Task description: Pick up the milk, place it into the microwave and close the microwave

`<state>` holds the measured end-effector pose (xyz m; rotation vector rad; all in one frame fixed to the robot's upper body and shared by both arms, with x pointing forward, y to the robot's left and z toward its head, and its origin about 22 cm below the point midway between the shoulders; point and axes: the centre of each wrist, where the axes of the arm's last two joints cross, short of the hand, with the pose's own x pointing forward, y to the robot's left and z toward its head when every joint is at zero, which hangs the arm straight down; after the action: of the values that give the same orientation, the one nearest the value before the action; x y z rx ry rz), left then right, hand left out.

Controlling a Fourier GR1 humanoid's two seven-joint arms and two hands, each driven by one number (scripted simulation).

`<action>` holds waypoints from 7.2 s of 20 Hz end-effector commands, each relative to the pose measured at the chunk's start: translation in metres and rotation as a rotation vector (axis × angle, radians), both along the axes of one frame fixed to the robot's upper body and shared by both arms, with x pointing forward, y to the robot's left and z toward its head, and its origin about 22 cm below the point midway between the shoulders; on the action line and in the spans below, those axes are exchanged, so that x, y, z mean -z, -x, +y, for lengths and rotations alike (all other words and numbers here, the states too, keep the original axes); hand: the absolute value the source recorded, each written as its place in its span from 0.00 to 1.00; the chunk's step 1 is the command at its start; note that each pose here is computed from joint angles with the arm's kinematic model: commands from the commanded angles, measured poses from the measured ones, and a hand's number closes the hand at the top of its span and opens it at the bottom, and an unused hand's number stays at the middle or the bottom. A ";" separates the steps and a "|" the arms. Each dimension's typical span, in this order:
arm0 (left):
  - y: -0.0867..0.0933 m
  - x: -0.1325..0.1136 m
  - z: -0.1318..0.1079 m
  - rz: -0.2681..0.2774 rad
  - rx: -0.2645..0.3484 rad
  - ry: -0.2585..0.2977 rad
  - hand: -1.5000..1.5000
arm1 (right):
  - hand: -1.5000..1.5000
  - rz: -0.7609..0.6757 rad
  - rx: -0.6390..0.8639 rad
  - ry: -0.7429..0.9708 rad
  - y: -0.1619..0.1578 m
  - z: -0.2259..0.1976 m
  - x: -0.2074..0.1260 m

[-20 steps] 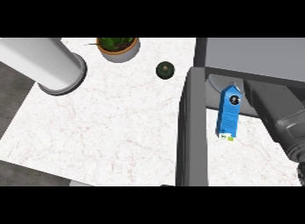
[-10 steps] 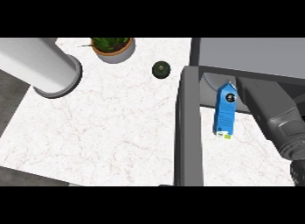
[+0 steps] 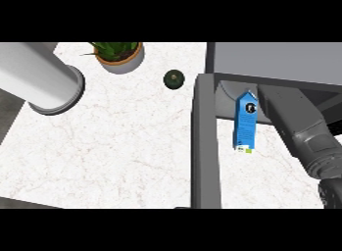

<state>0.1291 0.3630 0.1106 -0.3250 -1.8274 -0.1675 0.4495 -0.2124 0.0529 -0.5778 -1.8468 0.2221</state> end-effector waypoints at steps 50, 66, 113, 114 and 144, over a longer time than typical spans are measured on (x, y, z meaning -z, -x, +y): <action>-0.113 0.114 -0.181 0.073 0.456 -0.327 1.00 | 0.00 0.135 -0.325 -0.497 0.288 -0.149 0.182; -0.085 0.151 -0.313 0.085 0.572 -0.387 1.00 | 0.00 -0.004 -0.557 -0.567 0.330 -0.144 0.084; -0.216 0.062 -0.365 0.040 0.007 -0.191 1.00 | 0.00 0.032 -0.788 -0.524 0.303 -0.116 -0.052; -0.218 0.060 -0.366 0.030 0.029 -0.191 1.00 | 0.00 0.043 -0.803 -0.521 0.303 -0.113 -0.054; -0.229 0.071 -0.355 0.039 -0.121 -0.068 1.00 | 0.00 0.028 -0.991 -0.511 0.298 -0.104 -0.083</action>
<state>0.3291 -0.0030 0.0292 -0.2768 -1.7771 -0.2141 0.1518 -0.3178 0.1333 0.7057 -1.9303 0.3641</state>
